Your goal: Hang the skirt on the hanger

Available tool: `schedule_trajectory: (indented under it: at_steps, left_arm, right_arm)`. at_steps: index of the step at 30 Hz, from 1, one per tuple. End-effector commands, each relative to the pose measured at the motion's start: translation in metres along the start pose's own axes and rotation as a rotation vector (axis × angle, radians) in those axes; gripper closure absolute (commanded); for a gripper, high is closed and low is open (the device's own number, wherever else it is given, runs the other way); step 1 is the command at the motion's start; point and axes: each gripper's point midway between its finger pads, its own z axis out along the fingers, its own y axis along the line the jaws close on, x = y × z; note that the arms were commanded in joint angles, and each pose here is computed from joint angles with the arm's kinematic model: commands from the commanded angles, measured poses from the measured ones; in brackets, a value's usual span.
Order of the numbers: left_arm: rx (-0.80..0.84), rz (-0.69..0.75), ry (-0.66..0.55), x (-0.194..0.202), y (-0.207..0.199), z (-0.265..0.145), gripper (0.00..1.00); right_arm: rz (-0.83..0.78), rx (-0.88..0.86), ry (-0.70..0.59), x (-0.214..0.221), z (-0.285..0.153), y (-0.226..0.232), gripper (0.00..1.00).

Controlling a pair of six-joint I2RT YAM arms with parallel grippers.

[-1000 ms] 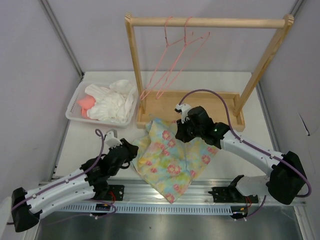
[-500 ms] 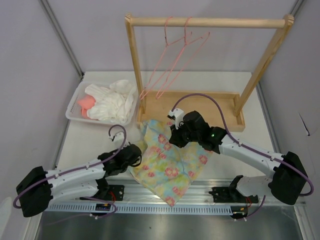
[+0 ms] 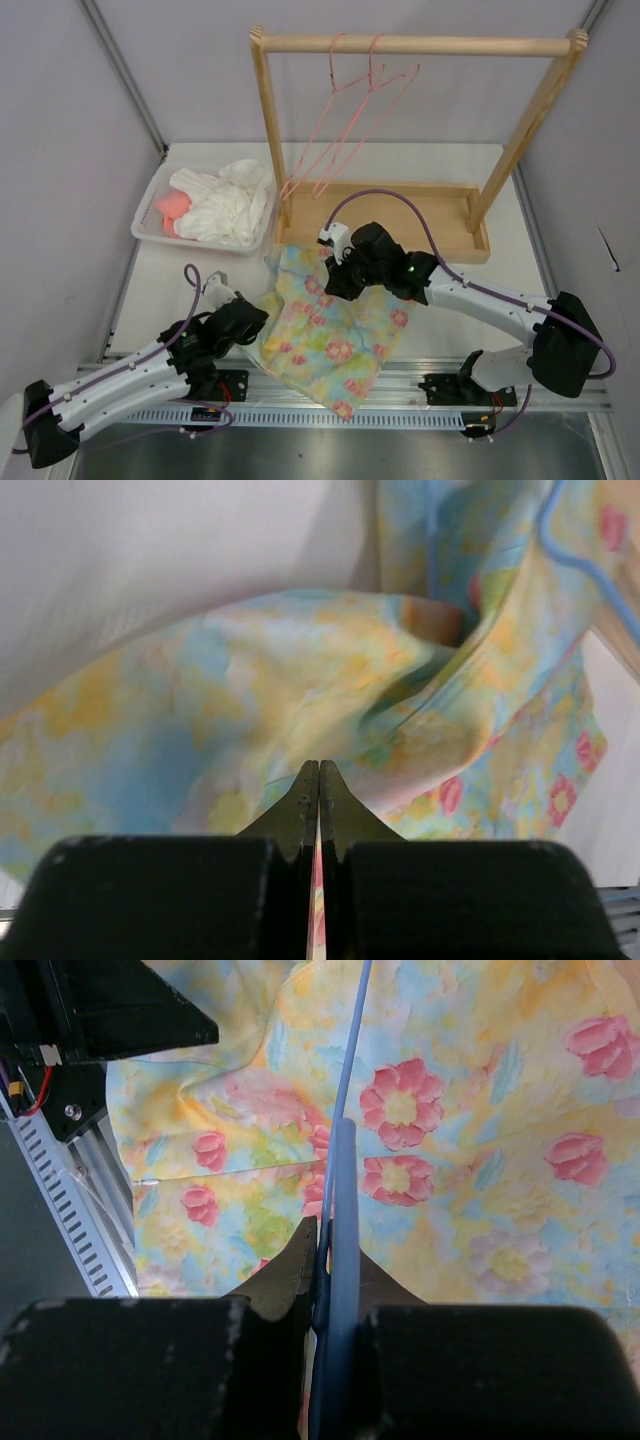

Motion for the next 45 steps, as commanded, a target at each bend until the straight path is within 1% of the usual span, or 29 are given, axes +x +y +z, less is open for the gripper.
schedule_trajectory:
  at_steps: [1,2,4,5,6,8,9,10,13,14,17,18,20,22,23,26,29,30,33,34,35,37,38,40,41,43,44,45]
  left_arm:
    - [0.006,0.022,-0.064,-0.019,-0.004,-0.008,1.0]
    - [0.028,0.023,-0.082,-0.027,-0.015,-0.014,1.0]
    - [-0.006,0.067,-0.105,-0.035,-0.015,-0.017,1.0]
    - [-0.028,0.081,-0.136,-0.042,-0.014,-0.018,1.0]
    - [-0.051,0.112,-0.145,-0.046,-0.015,-0.019,1.0]
    - [-0.041,0.136,-0.16,-0.052,-0.025,-0.018,1.0]
    - [-0.038,0.178,-0.154,-0.052,-0.03,-0.016,1.0]
    - [-0.012,0.172,-0.163,-0.055,-0.04,-0.014,1.0]
    - [0.019,0.23,-0.138,-0.048,-0.05,-0.004,0.93]
    - [0.063,0.223,-0.133,-0.047,-0.064,-0.001,0.93]
    - [0.063,0.247,-0.084,-0.035,-0.07,0.01,0.96]
    - [0.098,0.234,-0.079,-0.033,-0.08,0.011,0.96]
    - [0.089,0.244,-0.05,-0.023,-0.08,0.021,0.97]
    - [0.114,0.242,-0.032,-0.018,-0.091,0.026,0.98]
    - [0.091,0.253,-0.015,-0.012,-0.087,0.034,0.99]
    - [0.134,0.246,0.01,-0.002,-0.101,0.042,0.99]
    - [0.166,0.272,0.028,0.011,-0.117,0.049,0.99]
    - [0.171,0.287,0.029,0.012,-0.126,0.052,0.98]
    - [0.197,0.31,0.069,0.029,-0.138,0.058,0.96]
    - [0.237,0.293,0.06,0.029,-0.15,0.059,0.95]
    - [0.247,0.296,0.062,0.03,-0.152,0.06,0.91]
    - [0.256,0.305,0.063,0.031,-0.153,0.06,0.86]
    - [0.258,0.325,0.054,0.027,-0.154,0.058,0.82]
    - [0.258,0.327,0.017,0.013,-0.155,0.05,0.77]
    - [0.262,0.331,0.004,0.007,-0.155,0.046,0.72]
    - [0.224,0.337,-0.021,-0.008,-0.143,0.039,0.67]
    - [0.244,0.33,-0.052,-0.02,-0.145,0.026,0.63]
    - [0.221,0.342,-0.062,-0.028,-0.137,0.02,0.62]
  right_arm:
    - [-0.065,-0.053,-0.044,-0.023,0.001,0.016,1.0]
    - [-0.068,-0.052,-0.03,-0.021,0.004,0.017,1.0]
    - [-0.08,-0.038,0.01,-0.013,0.012,0.015,1.0]
    - [-0.087,-0.037,0.02,-0.011,0.014,0.016,1.0]
    - [-0.092,-0.03,0.027,-0.008,0.016,0.016,1.0]
    - [-0.094,-0.039,0.022,-0.007,0.018,0.018,1.0]
    - [-0.093,-0.048,0.02,-0.008,0.019,0.02,1.0]
    - [-0.091,-0.06,0.017,-0.009,0.019,0.022,1.0]
    - [-0.094,-0.075,-0.004,-0.015,0.017,0.027,1.0]
    - [-0.092,-0.068,-0.01,-0.018,0.017,0.027,1.0]
    - [-0.09,-0.087,-0.005,-0.023,0.02,0.031,1.0]
    - [-0.087,-0.096,0.005,-0.022,0.022,0.032,1.0]
    - [-0.076,-0.108,0.018,-0.021,0.027,0.034,1.0]
    - [-0.069,-0.114,0.044,-0.016,0.034,0.034,1.0]
    - [-0.069,-0.114,0.048,-0.015,0.035,0.035,1.0]
    - [-0.061,-0.1,0.057,-0.012,0.037,0.032,1.0]
    - [-0.057,-0.068,0.078,-0.007,0.041,0.026,1.0]
    - [-0.054,-0.053,0.085,-0.006,0.042,0.023,1.0]
    - [-0.038,-0.045,0.115,0.004,0.046,0.016,1.0]
    - [-0.02,-0.041,0.12,0.009,0.047,0.012,1.0]
    - [-0.01,-0.049,0.12,0.012,0.047,0.011,1.0]
    - [0.011,-0.092,0.111,0.015,0.045,0.013,1.0]
    - [0.021,-0.103,0.101,0.017,0.044,0.013,1.0]
    - [0.026,-0.113,0.099,0.017,0.043,0.016,1.0]
    - [0.023,-0.125,0.09,0.013,0.041,0.021,1.0]
    - [0.012,-0.122,0.073,0.006,0.04,0.025,1.0]
    - [0.008,-0.127,0.062,0.0,0.038,0.028,1.0]
    - [0.004,-0.13,0.04,-0.008,0.036,0.03,1.0]
